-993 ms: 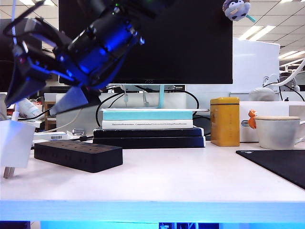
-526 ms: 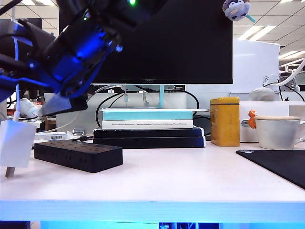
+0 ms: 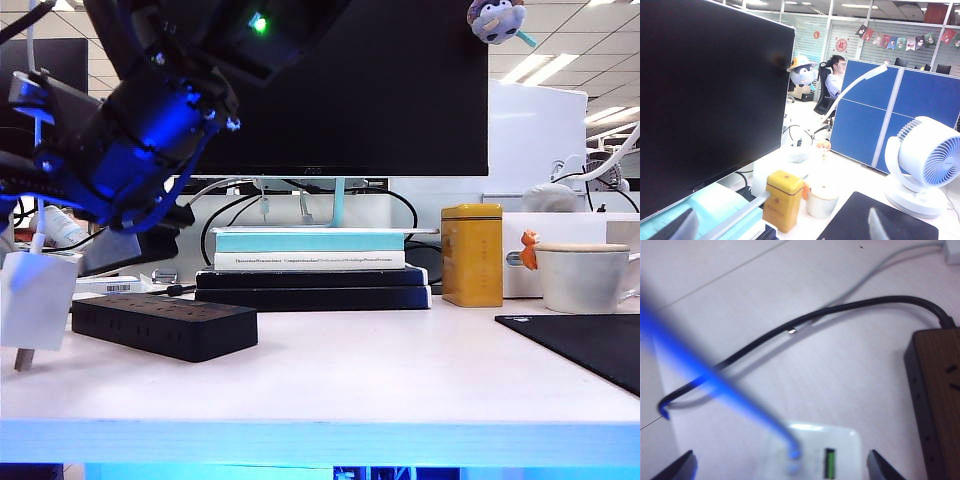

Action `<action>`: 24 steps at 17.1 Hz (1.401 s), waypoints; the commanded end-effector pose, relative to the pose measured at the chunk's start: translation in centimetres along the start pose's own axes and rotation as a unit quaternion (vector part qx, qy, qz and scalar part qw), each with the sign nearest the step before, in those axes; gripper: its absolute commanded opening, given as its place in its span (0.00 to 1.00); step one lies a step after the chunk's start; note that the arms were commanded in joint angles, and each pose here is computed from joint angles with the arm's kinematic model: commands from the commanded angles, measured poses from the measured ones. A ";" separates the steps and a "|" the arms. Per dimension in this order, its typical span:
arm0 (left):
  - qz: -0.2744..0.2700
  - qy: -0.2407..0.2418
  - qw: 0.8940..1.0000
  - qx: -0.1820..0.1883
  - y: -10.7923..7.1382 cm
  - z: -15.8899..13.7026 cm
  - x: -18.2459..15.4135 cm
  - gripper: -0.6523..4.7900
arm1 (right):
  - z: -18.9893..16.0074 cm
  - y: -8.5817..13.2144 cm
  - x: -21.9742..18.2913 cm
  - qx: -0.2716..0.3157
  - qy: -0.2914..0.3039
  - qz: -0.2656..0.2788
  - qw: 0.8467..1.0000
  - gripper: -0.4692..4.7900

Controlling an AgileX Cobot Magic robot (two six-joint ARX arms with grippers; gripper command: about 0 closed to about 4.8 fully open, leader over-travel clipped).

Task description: Plug the white charger into the left socket.

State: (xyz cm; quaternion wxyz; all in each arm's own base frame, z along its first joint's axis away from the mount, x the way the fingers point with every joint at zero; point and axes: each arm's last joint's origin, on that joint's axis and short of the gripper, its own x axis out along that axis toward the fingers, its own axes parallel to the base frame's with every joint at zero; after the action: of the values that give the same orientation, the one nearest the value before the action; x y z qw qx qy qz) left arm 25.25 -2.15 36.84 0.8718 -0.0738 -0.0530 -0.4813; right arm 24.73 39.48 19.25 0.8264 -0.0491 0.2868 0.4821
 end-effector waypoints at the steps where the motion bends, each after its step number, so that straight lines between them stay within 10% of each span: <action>1: -0.002 -0.005 1.000 0.005 -0.2 0.3 0.0 1.00 | -0.4 0.0 0.6 0.006 -0.001 -0.009 1.000 1.00; 10: -0.001 -0.003 1.000 0.001 -0.1 0.3 0.0 1.00 | -0.8 -0.3 1.2 0.023 -0.004 -0.027 0.999 0.99; 14: -0.002 -0.002 1.000 0.001 -0.1 0.3 0.0 1.00 | -0.7 -0.3 1.2 0.022 -0.015 -0.028 0.999 0.55; 24: 0.014 0.045 0.999 0.018 0.3 -1.2 -0.1 1.00 | -0.4 -0.3 1.1 0.017 -0.025 -0.027 0.999 0.55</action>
State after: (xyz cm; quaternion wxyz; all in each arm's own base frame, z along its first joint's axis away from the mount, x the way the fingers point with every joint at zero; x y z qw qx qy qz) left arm 25.48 -2.15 35.81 0.8755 -0.0535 -0.0247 -0.4796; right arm 25.21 39.89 17.65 0.8436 -0.0365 0.2889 0.4512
